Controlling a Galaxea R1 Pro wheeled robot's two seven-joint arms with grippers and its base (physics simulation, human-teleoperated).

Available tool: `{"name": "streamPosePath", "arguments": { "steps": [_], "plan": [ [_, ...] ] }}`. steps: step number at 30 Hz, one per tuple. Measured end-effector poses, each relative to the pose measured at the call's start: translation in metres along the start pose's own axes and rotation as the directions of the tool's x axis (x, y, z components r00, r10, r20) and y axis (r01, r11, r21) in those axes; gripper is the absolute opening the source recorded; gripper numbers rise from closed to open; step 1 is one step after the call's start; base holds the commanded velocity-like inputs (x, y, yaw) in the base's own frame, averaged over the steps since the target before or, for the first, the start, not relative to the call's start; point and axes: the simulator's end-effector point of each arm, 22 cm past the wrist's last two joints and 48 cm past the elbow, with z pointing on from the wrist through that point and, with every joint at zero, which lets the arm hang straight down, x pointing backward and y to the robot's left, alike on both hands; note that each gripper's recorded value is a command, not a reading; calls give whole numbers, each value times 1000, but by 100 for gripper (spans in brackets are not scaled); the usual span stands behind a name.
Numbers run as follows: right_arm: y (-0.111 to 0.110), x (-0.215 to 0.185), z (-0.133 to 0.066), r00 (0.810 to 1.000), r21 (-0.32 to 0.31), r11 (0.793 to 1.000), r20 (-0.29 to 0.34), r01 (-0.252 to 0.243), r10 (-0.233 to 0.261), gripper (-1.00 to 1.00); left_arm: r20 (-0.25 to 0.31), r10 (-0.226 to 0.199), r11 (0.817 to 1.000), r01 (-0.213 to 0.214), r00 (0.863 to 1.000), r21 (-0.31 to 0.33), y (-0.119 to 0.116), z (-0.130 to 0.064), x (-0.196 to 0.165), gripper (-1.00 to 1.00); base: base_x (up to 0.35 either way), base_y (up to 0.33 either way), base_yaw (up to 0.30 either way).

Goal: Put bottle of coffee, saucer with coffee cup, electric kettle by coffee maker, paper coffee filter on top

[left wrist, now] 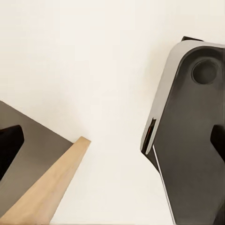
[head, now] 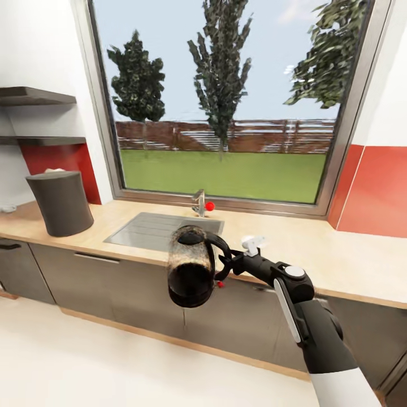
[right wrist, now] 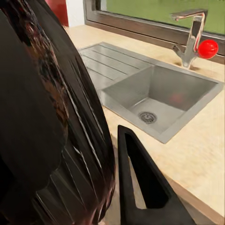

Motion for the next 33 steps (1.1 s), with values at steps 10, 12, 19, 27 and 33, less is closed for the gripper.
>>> {"name": "streamPosePath", "arguments": {
  "steps": [10, 12, 19, 27, 33],
  "plan": [
    [1, -3, -2, 1000, -1, 1000, 6, 2, -2, -100, 9, -4, 1000, 4, 1000, 1, -1, 0, -3, 100, 229, 153, 274],
    [1, -4, -3, 1000, 0, 1000, 7, 3, -3, -100, 10, -5, 1000, 4, 1000, 1, -1, 0, -4, 100, 283, 187, 274],
    [2, -6, -4, 1000, 0, 1000, 10, 5, -5, -100, 16, -6, 1000, 6, 1000, 3, -2, 0, -5, 100, 283, 214, 274],
    [2, -9, -5, 1000, 1, 1000, 15, 7, -7, -100, 20, -9, 1000, 9, 1000, 4, -2, 0, -7, 100, 253, 255, 274],
    [3, -11, -6, 1000, 1, 1000, 18, 9, -9, -100, 24, -10, 1000, 10, 1000, 5, -3, 0, -8, 100, 237, 267, 274]
  ]
}}
